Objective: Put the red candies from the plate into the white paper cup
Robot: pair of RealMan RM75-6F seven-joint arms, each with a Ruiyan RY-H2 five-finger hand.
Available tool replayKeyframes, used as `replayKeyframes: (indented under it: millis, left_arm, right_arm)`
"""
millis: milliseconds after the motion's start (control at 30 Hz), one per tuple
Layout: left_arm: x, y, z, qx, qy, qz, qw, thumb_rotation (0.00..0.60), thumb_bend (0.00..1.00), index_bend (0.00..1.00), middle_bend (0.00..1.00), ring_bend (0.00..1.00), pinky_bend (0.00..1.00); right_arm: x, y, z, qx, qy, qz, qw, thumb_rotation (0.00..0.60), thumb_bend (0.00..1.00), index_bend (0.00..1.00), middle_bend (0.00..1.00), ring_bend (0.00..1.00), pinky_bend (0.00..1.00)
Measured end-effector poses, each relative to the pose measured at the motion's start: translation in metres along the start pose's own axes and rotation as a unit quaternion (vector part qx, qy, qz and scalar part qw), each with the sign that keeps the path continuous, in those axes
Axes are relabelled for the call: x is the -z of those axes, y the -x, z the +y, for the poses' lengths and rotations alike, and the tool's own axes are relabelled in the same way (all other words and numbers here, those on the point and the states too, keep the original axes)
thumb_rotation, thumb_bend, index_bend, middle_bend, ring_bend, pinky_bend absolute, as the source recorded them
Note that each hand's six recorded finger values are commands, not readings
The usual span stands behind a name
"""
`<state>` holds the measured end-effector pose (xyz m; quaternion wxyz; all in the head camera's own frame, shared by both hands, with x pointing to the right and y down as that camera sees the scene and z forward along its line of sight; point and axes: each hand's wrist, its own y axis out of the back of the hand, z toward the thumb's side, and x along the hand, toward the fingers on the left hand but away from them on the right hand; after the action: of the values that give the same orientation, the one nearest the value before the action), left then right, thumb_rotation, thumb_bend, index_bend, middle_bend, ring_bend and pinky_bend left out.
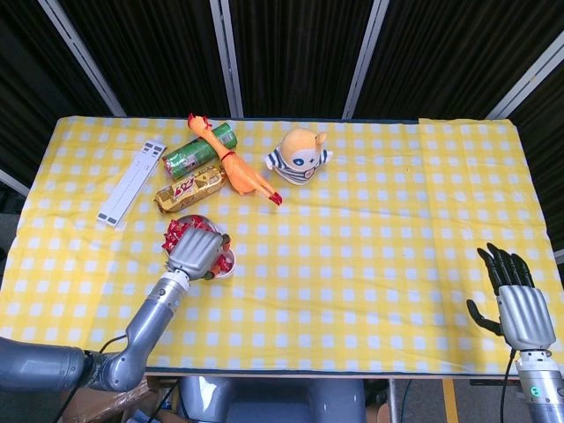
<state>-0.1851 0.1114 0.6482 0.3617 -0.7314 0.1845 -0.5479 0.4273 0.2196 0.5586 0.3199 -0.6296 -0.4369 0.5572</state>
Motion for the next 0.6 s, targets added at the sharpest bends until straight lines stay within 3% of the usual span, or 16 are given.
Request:
replayKeyframes:
  millis: [167,400,600]
  left_arm:
    - [0.002,0.002,0.012,-0.018,0.020,0.002,0.9996,0.600,0.34,0.34,0.37,0.92,0.95]
    - [0.029,0.002,0.027,-0.039,0.020,0.032,0.9985,0.600,0.25,0.26,0.30,0.92,0.95]
    - [0.057,-0.001,0.018,-0.017,0.002,0.068,0.9975,0.600,0.21,0.17,0.22,0.92,0.94]
  right_arm:
    - [0.000,0.000,0.001,0.001,0.001,0.001,1.0000,0.600,0.41,0.00,0.00,0.00,0.00]
    - [0.000,0.000,0.001,0.002,0.002,0.002,1.0000,0.600,0.41,0.00,0.00,0.00,0.00]
    - [0.000,0.000,0.000,0.001,0.003,0.002,1.0000,0.600,0.41,0.00,0.00,0.00,0.00]
